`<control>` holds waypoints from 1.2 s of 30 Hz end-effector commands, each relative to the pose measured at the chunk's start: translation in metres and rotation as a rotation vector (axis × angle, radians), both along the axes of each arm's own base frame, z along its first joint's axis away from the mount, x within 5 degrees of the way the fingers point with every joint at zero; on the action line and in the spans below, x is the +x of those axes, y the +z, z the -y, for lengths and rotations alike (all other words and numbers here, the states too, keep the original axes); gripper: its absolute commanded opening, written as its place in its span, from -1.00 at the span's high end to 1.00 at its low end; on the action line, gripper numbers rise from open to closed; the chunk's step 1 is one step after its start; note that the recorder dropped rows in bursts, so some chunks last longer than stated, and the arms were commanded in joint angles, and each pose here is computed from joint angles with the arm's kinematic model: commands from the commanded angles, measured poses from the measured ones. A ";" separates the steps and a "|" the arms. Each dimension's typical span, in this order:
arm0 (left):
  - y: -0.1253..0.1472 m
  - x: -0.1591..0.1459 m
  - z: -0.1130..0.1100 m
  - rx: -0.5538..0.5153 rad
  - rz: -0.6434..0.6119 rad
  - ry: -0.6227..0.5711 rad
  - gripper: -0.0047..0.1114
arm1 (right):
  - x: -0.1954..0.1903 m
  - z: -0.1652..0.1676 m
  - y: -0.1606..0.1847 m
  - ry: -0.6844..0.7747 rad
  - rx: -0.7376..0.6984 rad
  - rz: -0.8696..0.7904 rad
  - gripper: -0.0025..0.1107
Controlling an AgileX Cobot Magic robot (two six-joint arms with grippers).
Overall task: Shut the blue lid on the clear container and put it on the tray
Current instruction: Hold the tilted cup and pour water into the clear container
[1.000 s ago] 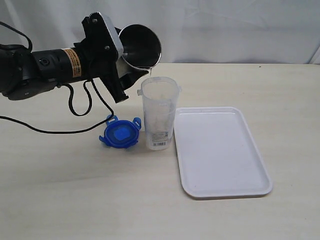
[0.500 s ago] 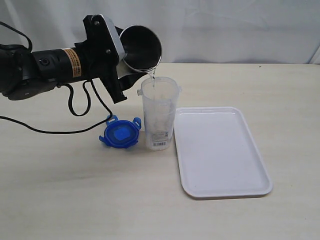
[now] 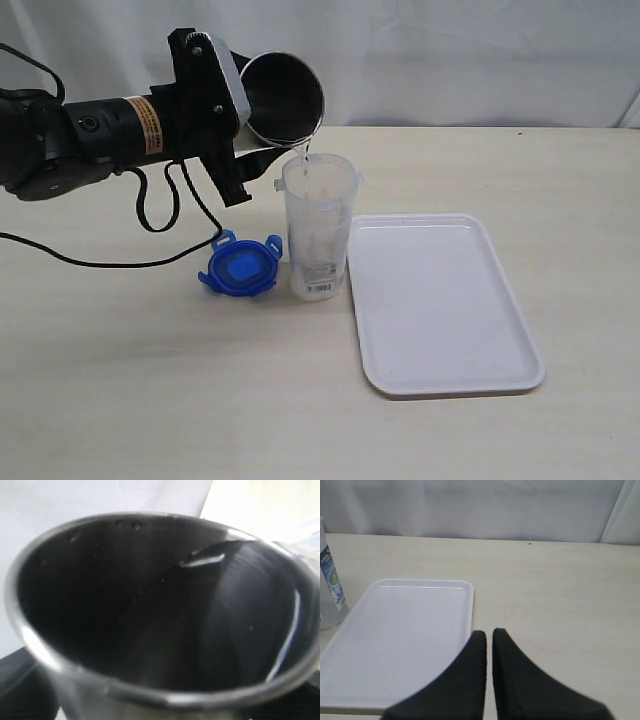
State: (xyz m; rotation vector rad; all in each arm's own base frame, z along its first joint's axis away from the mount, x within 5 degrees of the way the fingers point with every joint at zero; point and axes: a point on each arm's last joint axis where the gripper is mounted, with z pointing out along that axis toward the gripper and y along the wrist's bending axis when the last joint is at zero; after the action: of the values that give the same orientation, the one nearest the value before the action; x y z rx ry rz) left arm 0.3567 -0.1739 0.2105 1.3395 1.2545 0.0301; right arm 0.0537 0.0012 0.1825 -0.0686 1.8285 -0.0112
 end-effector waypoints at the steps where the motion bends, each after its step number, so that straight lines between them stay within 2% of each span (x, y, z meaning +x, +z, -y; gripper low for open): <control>1: 0.021 0.001 0.002 -0.083 0.074 -0.005 0.92 | 0.000 0.000 0.000 -0.004 0.002 0.003 0.87; 24: 0.021 0.002 0.002 -0.017 0.139 -0.015 0.92 | 0.000 0.000 0.000 -0.004 0.002 0.003 0.87; 36: 0.021 0.002 0.002 -0.017 0.139 -0.015 0.92 | 0.000 0.000 0.000 -0.004 0.002 0.003 0.87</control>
State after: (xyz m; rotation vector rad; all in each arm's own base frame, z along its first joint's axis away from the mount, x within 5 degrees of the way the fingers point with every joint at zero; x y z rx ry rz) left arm 0.3580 -0.1729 0.2113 1.3812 1.1963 0.1110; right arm 0.0537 0.0012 0.1825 -0.0686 1.8285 -0.0112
